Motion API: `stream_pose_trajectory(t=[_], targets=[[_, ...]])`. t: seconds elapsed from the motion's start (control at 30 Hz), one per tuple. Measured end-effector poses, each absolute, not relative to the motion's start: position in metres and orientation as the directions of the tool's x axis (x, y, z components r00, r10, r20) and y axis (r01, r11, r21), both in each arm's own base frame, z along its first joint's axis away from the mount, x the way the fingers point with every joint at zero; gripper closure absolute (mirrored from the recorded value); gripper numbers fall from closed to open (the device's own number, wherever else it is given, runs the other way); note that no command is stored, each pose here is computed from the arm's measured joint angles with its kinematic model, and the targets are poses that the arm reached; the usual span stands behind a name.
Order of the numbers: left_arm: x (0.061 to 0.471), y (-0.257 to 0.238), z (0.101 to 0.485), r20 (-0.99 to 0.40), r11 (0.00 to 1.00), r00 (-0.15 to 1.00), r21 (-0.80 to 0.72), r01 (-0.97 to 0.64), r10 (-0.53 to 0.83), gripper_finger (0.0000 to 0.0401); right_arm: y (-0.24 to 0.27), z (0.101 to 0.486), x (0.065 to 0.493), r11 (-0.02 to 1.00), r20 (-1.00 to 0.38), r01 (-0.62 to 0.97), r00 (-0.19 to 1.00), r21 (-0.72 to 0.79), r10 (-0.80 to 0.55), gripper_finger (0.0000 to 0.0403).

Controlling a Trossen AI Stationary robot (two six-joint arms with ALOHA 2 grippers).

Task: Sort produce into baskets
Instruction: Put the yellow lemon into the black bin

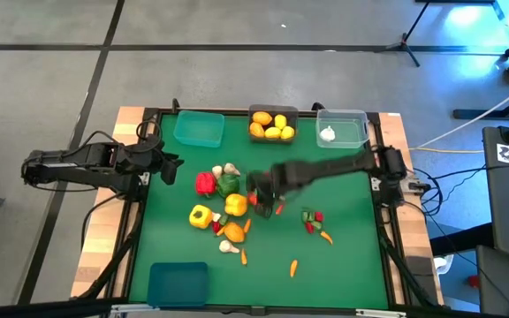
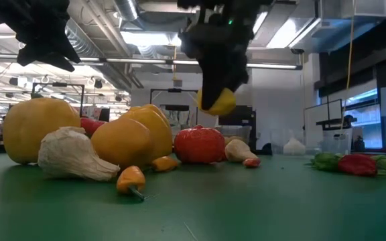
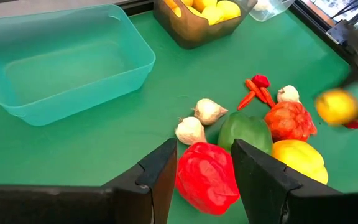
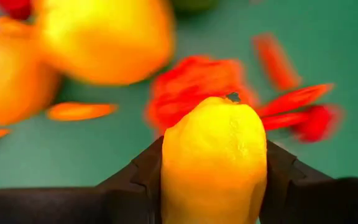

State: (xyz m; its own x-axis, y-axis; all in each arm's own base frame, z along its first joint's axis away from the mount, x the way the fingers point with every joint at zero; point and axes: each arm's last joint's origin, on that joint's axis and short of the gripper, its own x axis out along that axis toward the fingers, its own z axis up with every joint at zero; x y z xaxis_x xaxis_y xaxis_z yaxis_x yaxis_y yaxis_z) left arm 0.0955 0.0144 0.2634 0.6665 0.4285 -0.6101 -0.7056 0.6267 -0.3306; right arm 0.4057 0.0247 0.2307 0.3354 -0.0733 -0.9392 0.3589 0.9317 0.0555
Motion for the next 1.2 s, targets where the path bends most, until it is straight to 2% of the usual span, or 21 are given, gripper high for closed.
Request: stream_pose_trajectory(t=[0.27, 0.5, 0.8, 1.2], targets=[[0.095, 0.015, 0.263, -0.608, 0.623, 0.664, -0.328, -0.710, 0.436, 0.0251, -0.093, 0.255, 0.395, 0.901, -0.946, 0.434, 0.281, -0.025, -0.162, 0.0230], [0.095, 0.015, 0.263, -0.608, 0.623, 0.664, -0.328, -0.710, 0.436, 0.0251, -0.165, 0.258, 0.370, 0.843, -0.947, 0.537, 0.247, -0.042, -0.205, 0.0228], [0.095, 0.015, 0.263, -0.607, 0.599, 0.662, -0.351, -0.719, 0.440, 0.0251, -0.216, 0.259, 0.344, 0.821, -0.944, 0.567, 0.232, -0.064, -0.234, 0.0226], [0.094, 0.017, 0.264, -0.578, 0.532, 0.628, -0.355, -0.769, 0.522, 0.0251, -0.243, 0.255, 0.340, 0.836, -0.911, 0.546, 0.317, -0.051, -0.263, 0.0225]])
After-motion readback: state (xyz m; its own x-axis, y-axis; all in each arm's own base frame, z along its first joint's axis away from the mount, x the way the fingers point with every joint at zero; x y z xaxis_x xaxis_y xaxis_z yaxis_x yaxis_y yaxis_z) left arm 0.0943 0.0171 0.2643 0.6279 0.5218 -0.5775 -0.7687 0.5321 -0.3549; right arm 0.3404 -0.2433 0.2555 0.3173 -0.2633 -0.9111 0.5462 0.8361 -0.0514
